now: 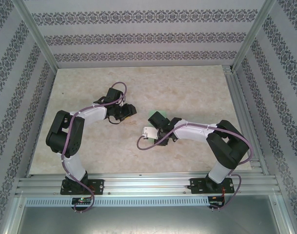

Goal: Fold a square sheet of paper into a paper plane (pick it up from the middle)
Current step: Fold the triangle a second time at the center of the table.

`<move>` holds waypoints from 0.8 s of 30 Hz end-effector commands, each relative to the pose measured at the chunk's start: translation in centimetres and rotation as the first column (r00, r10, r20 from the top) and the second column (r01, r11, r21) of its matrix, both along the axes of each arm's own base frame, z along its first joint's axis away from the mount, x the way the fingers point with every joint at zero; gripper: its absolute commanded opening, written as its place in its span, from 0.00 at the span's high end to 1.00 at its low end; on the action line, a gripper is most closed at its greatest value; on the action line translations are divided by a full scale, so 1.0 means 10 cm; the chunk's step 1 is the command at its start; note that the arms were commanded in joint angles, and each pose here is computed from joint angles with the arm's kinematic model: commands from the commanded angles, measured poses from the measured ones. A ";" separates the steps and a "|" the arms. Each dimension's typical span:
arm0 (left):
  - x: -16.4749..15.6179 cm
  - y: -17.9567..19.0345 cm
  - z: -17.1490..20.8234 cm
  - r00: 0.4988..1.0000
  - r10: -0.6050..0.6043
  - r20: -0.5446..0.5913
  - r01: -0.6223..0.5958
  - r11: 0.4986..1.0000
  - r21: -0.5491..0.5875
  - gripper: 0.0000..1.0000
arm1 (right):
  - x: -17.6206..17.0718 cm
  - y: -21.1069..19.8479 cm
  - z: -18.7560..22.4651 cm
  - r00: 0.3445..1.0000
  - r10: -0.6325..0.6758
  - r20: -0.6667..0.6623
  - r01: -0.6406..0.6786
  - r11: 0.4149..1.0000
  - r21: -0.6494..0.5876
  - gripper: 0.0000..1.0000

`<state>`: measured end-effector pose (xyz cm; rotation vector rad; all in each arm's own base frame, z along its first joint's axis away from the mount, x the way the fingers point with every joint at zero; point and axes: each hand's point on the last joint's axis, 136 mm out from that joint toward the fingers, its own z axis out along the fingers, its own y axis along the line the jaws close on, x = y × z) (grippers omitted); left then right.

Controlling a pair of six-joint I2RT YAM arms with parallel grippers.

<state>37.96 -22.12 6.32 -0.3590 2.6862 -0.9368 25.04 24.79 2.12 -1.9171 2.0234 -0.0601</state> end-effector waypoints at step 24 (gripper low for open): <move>0.04 -0.12 0.15 0.999 -0.028 0.026 0.030 0.996 -0.078 0.53 | 0.18 0.03 0.21 0.984 -0.170 0.061 0.162 0.979 0.124 0.84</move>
